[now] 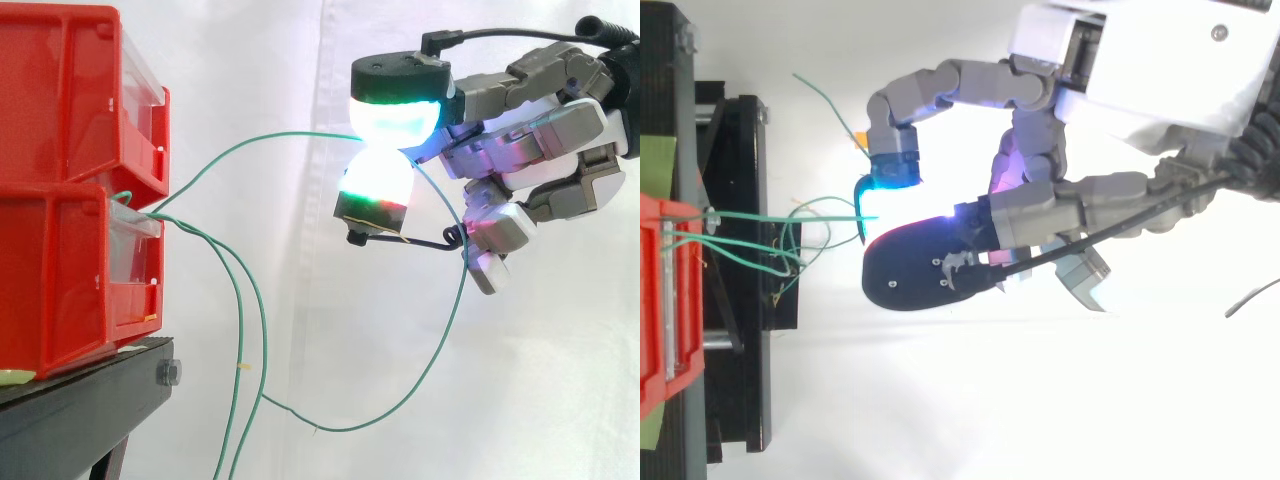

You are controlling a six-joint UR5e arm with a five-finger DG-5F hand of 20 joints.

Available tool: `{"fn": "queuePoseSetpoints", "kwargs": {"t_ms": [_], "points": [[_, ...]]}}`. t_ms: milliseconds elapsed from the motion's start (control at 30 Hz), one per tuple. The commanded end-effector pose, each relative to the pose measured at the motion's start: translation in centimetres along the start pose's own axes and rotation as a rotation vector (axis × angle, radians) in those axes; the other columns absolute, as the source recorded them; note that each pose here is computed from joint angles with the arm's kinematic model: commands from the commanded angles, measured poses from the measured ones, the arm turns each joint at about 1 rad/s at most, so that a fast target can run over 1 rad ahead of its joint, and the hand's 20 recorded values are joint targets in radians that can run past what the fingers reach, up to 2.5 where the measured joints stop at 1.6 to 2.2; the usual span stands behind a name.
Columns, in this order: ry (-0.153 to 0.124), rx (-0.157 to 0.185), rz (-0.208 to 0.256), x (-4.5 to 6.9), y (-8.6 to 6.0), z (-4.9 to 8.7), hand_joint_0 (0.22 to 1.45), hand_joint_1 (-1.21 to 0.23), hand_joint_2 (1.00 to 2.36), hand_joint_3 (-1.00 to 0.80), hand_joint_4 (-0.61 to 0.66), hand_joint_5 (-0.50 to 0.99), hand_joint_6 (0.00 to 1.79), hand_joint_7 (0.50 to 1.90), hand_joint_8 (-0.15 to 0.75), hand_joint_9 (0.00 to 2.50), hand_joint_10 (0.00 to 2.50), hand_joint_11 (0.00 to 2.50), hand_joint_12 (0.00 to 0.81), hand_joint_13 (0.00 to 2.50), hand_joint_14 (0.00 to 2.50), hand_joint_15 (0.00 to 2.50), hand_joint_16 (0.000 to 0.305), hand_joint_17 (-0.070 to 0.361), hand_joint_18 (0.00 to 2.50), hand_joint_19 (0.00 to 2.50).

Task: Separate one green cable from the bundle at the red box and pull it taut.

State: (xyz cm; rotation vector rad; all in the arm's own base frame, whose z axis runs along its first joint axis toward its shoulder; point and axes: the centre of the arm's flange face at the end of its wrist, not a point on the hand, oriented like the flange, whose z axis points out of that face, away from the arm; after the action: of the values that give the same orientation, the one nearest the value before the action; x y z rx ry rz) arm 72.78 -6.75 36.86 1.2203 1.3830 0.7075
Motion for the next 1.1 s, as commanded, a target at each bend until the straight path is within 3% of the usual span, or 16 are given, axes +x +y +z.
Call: {"fn": "queuePoseSetpoints", "kwargs": {"t_ms": [0,267,733,1067], "points": [[0.000,-0.001,0.000,0.00,0.06,0.00,0.73,-0.66,1.02,-0.22,0.03,0.15,0.50,1.34,0.209,2.07,0.02,0.61,0.376,1.45,0.02,0.56,0.055,0.124,1.10,0.52],[-0.001,0.001,-0.029,-0.09,-0.04,0.01,0.73,-0.66,1.02,-0.22,0.03,0.15,0.50,1.34,0.216,2.07,0.02,0.61,0.375,1.45,0.02,0.56,0.055,0.124,1.10,0.52],[-0.006,-0.005,-0.196,-0.55,0.39,-0.23,0.73,-0.67,1.02,-0.22,0.03,0.15,0.50,1.34,0.209,2.07,0.02,0.62,0.376,1.45,0.02,0.56,0.054,0.123,1.10,0.52],[-0.007,-0.011,-0.216,-0.49,0.66,-0.22,0.73,-0.67,1.02,-0.22,0.02,0.15,0.50,1.34,0.205,2.07,0.02,0.61,0.372,1.45,0.02,0.56,0.054,0.122,1.10,0.53]]}}
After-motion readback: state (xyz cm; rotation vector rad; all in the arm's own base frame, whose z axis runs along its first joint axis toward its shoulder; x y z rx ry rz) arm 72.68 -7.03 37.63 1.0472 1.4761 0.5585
